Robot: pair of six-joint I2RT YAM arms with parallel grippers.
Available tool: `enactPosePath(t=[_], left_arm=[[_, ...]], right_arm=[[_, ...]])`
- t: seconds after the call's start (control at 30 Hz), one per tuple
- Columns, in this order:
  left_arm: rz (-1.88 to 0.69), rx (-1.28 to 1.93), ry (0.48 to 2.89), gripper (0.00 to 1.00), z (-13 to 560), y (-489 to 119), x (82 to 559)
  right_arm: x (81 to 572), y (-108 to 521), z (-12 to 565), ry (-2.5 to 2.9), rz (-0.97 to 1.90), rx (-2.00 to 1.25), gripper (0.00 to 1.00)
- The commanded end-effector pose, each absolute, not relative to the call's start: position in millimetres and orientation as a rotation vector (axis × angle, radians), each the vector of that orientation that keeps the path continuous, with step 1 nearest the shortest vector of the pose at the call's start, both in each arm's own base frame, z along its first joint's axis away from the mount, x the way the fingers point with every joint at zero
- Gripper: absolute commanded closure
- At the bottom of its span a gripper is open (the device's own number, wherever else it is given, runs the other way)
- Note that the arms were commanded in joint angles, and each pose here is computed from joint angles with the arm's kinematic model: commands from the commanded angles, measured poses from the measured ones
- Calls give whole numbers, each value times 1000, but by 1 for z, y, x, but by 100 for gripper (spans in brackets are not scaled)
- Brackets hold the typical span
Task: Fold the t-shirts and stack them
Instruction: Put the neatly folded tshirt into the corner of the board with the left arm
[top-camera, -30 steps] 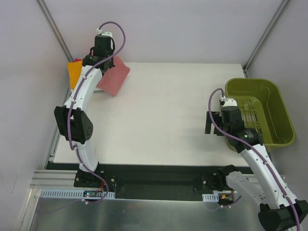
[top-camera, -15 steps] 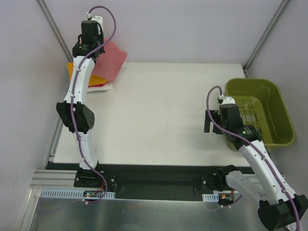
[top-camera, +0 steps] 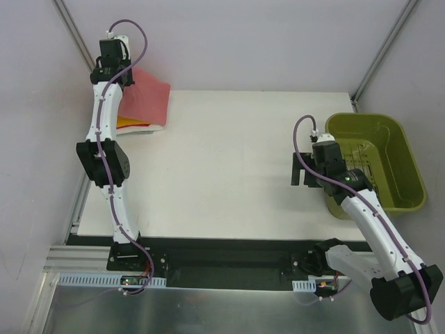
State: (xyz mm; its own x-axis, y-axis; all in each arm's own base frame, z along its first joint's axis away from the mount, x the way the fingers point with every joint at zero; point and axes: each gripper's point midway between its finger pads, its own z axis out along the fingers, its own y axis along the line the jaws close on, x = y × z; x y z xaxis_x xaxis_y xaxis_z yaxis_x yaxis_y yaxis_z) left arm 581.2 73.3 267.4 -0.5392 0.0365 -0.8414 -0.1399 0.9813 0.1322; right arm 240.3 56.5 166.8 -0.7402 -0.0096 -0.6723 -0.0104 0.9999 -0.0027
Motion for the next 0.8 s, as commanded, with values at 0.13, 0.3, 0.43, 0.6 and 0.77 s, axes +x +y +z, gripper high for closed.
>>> enactPosePath(t=[0.13,0.3,0.43,0.6,0.77], left_arm=[[241,-190,2119,100,237,119,602],[325,-146,2071,100,239,139,613],[320,-214,2067,100,227,166,613],[331,-258,2065,100,216,193,612],[288,-280,2062,88,209,208,610]], right_arm=[[245,65,181,2400,55,30,0],[244,64,181,2406,43,51,0],[243,60,179,2444,7,48,0],[244,52,182,2473,-76,36,0],[249,56,186,2463,-59,31,0]])
